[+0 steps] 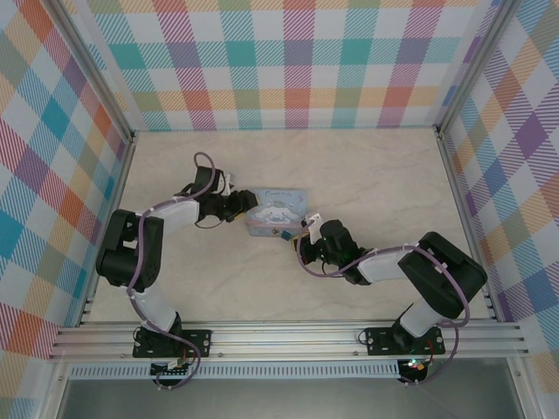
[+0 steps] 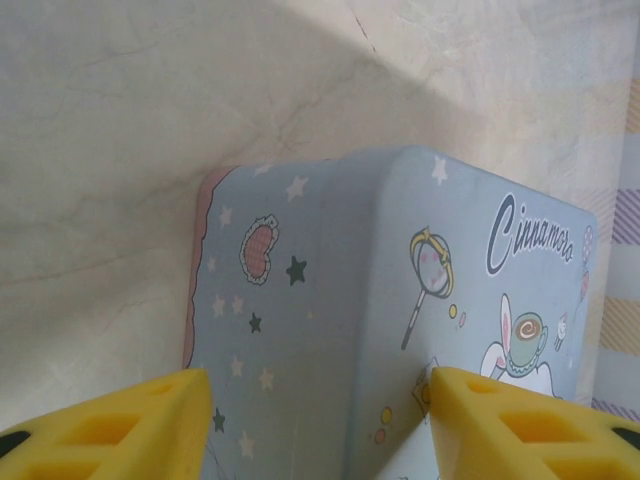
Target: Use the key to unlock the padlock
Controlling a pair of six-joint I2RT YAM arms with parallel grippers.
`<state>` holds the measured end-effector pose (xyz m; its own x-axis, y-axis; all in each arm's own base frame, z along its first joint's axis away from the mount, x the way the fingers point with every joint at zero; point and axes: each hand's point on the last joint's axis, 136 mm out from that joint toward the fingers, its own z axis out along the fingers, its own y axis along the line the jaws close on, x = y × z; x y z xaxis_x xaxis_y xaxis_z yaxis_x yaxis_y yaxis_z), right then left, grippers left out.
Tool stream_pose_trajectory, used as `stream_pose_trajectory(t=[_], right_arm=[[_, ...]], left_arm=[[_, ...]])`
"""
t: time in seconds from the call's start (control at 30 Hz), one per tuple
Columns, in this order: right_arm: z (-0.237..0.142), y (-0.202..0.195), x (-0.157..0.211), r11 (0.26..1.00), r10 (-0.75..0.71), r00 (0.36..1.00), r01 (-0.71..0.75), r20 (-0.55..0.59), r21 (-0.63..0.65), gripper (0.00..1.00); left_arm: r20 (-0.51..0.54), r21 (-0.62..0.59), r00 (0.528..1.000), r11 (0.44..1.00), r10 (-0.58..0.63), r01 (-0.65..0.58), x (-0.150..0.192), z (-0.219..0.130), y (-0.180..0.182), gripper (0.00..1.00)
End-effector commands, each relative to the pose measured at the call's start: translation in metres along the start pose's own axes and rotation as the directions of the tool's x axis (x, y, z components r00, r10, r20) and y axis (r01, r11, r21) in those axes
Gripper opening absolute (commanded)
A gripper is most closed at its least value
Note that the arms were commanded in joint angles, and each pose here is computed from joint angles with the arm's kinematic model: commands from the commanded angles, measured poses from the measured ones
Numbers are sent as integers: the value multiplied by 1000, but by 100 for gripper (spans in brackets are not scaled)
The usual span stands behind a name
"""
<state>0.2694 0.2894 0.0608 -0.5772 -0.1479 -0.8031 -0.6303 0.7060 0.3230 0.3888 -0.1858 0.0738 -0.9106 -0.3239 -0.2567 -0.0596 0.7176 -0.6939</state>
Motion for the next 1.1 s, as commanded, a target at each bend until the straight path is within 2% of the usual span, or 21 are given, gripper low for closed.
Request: stream_pose_trajectory(t=[0.0, 0.13, 0.37, 0.7, 0.83, 0.93, 1.07], right_arm=[[1, 11, 4, 997, 37, 998, -41, -55, -72, 0], [2, 17, 1, 989, 94, 992, -103, -87, -107, 0], [6, 12, 0, 965, 239, 962, -250, -129, -77, 0], [16, -2, 10, 898, 431, 879, -441, -204, -1, 0], [16, -5, 12, 887, 453, 865, -462, -215, 11, 0], [10, -8, 7, 908, 413, 894, -418, -171, 8, 0], [-4, -10, -1, 953, 302, 946, -304, -119, 5, 20]], left_arm=[[26, -87, 991, 987, -130, 132, 16, -1, 31, 58], [71, -87, 976, 974, -204, 209, 25, -7, 34, 57], [134, -44, 938, 944, -318, 326, 42, -11, 36, 56], [188, -29, 895, 909, -405, 417, 67, -16, 34, 56], [213, -18, 879, 898, -426, 439, 70, -20, 32, 56], [223, -20, 879, 899, -422, 437, 70, -23, 29, 57], [223, -16, 874, 895, -432, 446, 71, -25, 26, 58]])
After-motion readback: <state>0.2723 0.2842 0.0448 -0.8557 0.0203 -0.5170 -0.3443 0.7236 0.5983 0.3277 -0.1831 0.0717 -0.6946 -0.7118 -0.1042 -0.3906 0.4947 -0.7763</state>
